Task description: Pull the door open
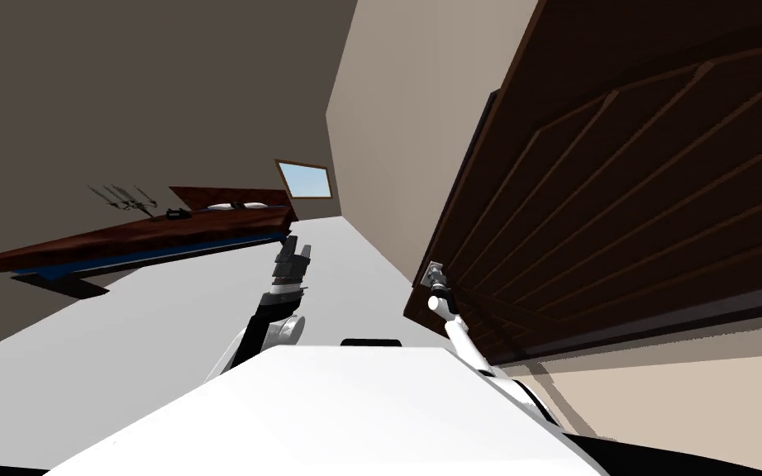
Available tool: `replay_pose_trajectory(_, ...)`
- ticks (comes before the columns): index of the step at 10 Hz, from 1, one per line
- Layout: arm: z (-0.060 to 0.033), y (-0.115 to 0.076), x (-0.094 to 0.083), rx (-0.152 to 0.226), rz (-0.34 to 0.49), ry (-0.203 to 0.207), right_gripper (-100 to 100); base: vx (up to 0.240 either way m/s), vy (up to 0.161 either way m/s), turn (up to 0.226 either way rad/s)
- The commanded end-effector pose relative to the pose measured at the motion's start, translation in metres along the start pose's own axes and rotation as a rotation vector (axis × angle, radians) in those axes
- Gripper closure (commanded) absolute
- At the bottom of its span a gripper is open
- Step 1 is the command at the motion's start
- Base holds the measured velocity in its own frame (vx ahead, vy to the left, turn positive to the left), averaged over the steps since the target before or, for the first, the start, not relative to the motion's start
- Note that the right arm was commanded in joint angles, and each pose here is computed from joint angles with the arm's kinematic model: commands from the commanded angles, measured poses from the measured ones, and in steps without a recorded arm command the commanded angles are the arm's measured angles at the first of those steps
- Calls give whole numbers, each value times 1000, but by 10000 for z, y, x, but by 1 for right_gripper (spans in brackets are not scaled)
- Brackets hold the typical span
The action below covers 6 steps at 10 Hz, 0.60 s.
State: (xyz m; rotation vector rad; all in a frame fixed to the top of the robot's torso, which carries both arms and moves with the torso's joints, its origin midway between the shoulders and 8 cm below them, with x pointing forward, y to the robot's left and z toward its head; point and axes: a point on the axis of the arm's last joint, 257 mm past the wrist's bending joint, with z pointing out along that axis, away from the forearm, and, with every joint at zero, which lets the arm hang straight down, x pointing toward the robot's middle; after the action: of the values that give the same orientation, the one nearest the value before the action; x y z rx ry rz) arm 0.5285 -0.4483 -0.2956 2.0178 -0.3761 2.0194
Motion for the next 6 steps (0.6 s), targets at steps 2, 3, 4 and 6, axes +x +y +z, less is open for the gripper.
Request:
replay_pose_trajectory(2, -7, -32, 2, 11, 0, -1, 100, -165, -21, 71)
replay_pose_trajectory(3, -38, -255, -5, 67, -7, -1, 100, -1, 91, -211)
replay_pose_trajectory(4, -49, -343, 4, 90, -8, 1, 100, 30, 128, -335)
replay_pose_trajectory(6, -109, -682, 29, 176, -10, 9, 100, 9, 85, -308)
